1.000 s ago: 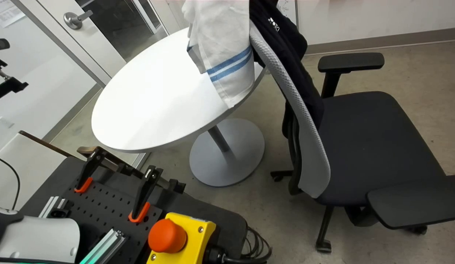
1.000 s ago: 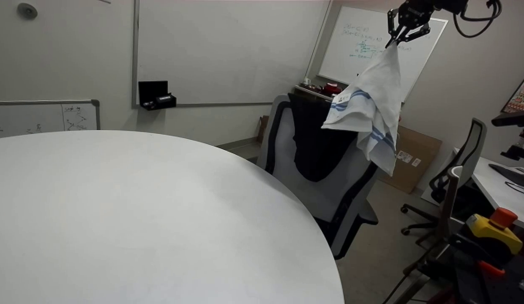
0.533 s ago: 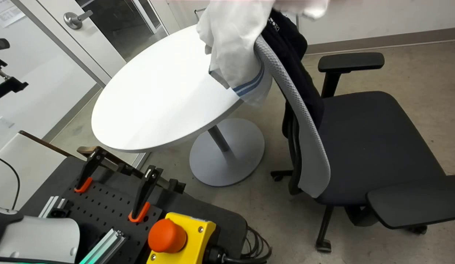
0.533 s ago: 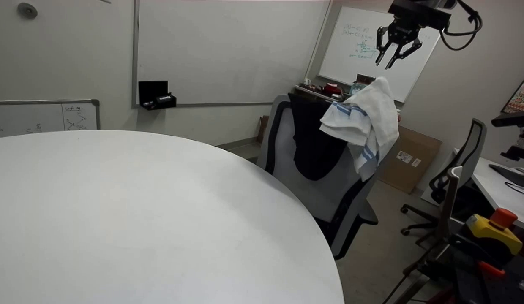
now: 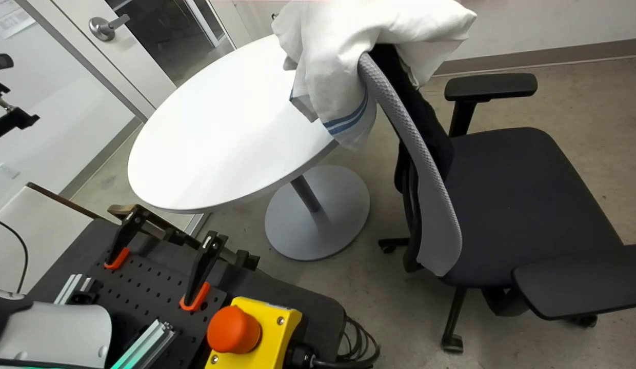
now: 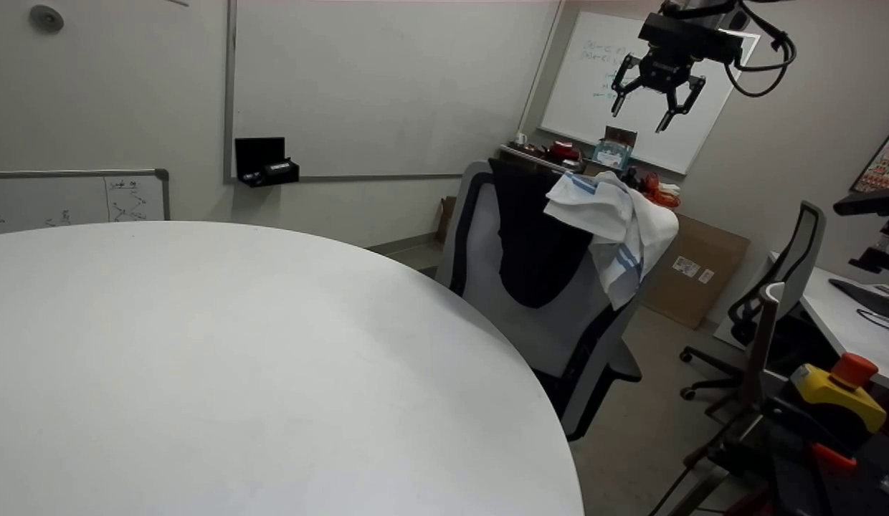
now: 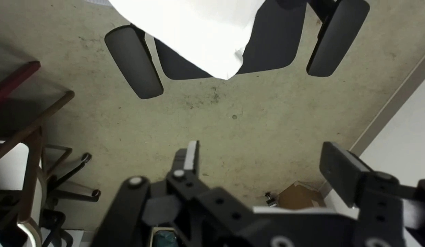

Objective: Hang the towel on the backrest of the chair

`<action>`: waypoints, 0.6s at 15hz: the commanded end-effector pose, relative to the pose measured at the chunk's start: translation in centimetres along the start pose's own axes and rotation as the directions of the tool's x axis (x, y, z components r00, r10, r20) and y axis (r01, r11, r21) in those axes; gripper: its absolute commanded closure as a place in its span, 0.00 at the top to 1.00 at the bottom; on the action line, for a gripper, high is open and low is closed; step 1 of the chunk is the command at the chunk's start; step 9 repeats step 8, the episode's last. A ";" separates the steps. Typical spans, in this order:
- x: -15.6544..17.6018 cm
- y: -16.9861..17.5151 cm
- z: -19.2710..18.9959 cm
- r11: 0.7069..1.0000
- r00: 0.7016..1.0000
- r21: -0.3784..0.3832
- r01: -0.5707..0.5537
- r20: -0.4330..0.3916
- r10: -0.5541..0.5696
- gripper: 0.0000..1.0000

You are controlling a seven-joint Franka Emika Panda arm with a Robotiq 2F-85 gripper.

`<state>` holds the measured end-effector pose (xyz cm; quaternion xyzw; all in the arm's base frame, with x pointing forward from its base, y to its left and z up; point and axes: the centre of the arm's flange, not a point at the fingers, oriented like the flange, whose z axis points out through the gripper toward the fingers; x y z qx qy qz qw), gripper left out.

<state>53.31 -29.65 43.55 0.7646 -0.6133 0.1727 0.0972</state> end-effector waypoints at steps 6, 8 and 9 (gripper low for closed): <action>-2.2 0.6 -3.5 0.975 0.969 -0.045 0.219 0.129 -0.212 1.00; -2.3 0.8 -4.2 0.972 0.965 -0.040 0.232 0.130 -0.226 1.00; -2.3 0.8 -4.2 0.972 0.965 -0.040 0.232 0.130 -0.226 1.00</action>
